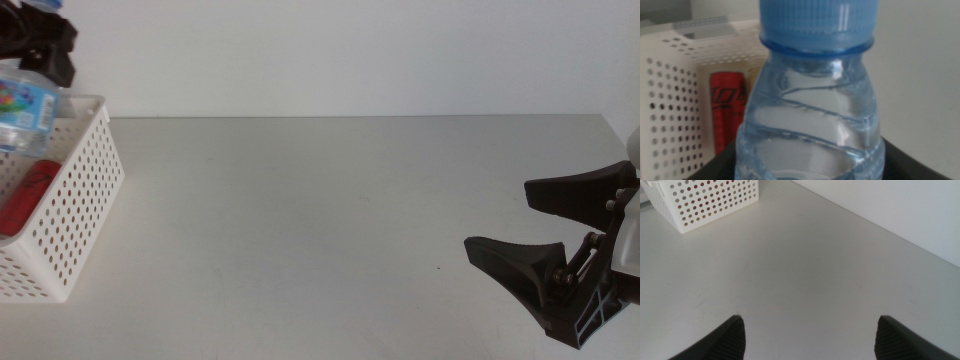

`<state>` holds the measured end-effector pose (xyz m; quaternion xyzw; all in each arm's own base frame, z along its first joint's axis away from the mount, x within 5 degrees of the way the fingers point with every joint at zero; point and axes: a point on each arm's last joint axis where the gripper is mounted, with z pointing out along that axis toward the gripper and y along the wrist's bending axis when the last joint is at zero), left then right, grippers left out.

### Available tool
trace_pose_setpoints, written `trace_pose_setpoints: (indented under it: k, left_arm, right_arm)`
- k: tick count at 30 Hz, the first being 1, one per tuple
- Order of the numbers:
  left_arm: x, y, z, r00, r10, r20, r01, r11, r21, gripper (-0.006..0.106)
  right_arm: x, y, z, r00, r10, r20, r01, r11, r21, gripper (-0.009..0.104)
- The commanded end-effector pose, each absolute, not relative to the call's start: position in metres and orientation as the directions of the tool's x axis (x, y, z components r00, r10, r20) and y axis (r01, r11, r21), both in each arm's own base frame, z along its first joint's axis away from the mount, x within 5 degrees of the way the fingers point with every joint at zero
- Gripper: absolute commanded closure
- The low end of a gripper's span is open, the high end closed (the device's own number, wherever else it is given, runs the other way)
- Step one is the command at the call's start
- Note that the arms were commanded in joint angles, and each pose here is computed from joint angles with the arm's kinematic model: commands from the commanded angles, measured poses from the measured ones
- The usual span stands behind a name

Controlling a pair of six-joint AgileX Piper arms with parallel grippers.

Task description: Use arms to grab the bottles and put them into the dustbin to the left of the table.

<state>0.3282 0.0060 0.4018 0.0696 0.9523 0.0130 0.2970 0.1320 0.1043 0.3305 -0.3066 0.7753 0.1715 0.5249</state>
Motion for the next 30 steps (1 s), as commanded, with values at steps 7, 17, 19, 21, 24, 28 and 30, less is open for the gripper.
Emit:
trace_pose_setpoints:
  k: [7, 17, 19, 21, 24, 28, 30]
  left_arm:
    - [0.338, 0.071, 0.396, -0.844, 0.038, -0.535, -0.028, 0.993, 0.115, 0.102]
    - [0.371, 0.092, 0.337, -0.926, 0.008, -0.378, -0.042, 0.991, 0.124, 0.101]
    - [0.377, 0.093, 0.327, -0.935, 0.008, -0.353, -0.036, 0.992, 0.12, 0.098]
    - [0.381, 0.095, 0.318, -0.944, 0.015, -0.331, -0.028, 0.992, 0.125, 0.094]
    - [0.387, 0.097, 0.306, -0.954, 0.043, -0.298, 0.003, 0.991, 0.133, 0.084]
    - [0.392, 0.094, 0.298, -0.952, 0.065, -0.299, 0.036, 0.994, 0.102, 0.059]
    - [0.394, 0.094, 0.298, -0.948, 0.072, -0.31, 0.042, 0.994, 0.102, 0.044]
  right_arm:
    - [0.133, 0.105, 0.346, -0.178, -0.252, -0.951, -0.649, 0.757, -0.079, 0.029]
    - [0.133, 0.105, 0.346, -0.178, -0.252, -0.951, -0.649, 0.757, -0.079, 0.029]
    - [0.133, 0.105, 0.346, -0.178, -0.252, -0.951, -0.649, 0.757, -0.079, 0.029]
    - [0.133, 0.105, 0.346, -0.178, -0.252, -0.951, -0.649, 0.757, -0.079, 0.029]
    - [0.133, 0.105, 0.346, -0.178, -0.252, -0.951, -0.649, 0.757, -0.079, 0.029]
    - [0.133, 0.105, 0.346, -0.178, -0.252, -0.951, -0.649, 0.757, -0.079, 0.029]
    - [0.133, 0.105, 0.346, -0.178, -0.252, -0.951, -0.649, 0.757, -0.079, 0.029]
